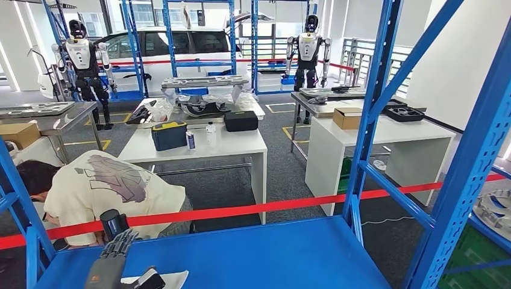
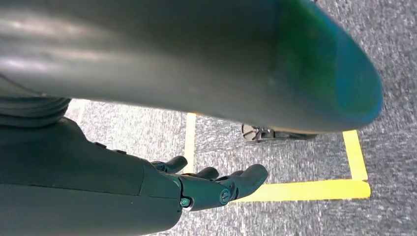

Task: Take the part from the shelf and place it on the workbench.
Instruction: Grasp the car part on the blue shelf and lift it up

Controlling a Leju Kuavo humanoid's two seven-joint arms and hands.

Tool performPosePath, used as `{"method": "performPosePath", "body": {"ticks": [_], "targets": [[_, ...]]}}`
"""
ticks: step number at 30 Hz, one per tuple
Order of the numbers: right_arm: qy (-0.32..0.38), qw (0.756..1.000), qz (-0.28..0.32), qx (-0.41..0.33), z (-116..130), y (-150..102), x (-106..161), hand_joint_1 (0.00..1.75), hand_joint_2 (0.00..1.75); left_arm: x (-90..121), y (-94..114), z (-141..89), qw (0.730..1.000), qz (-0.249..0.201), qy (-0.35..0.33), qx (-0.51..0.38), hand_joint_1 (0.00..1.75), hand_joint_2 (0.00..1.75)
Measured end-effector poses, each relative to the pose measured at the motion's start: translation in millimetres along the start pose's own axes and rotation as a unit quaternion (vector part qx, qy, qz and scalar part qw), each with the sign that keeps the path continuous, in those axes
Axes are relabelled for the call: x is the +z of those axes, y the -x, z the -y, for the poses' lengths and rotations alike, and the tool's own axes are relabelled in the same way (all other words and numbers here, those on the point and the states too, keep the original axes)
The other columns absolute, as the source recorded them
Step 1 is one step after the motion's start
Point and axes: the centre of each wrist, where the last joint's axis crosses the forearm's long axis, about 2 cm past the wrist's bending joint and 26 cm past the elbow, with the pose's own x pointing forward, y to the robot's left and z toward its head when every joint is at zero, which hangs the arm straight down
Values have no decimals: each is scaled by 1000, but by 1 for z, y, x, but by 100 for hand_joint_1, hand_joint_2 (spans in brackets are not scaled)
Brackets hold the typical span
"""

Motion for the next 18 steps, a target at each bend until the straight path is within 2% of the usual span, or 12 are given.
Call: {"method": "performPosePath", "body": {"ticks": [15,18], "targets": [[3,1000,4,-15,1,1,0,0,0,-5,-33,19,986,146,74,16,0,175],[4,1000,5,-18,1,1,1,0,0,-5,-38,22,983,164,86,19,0,175]]}}
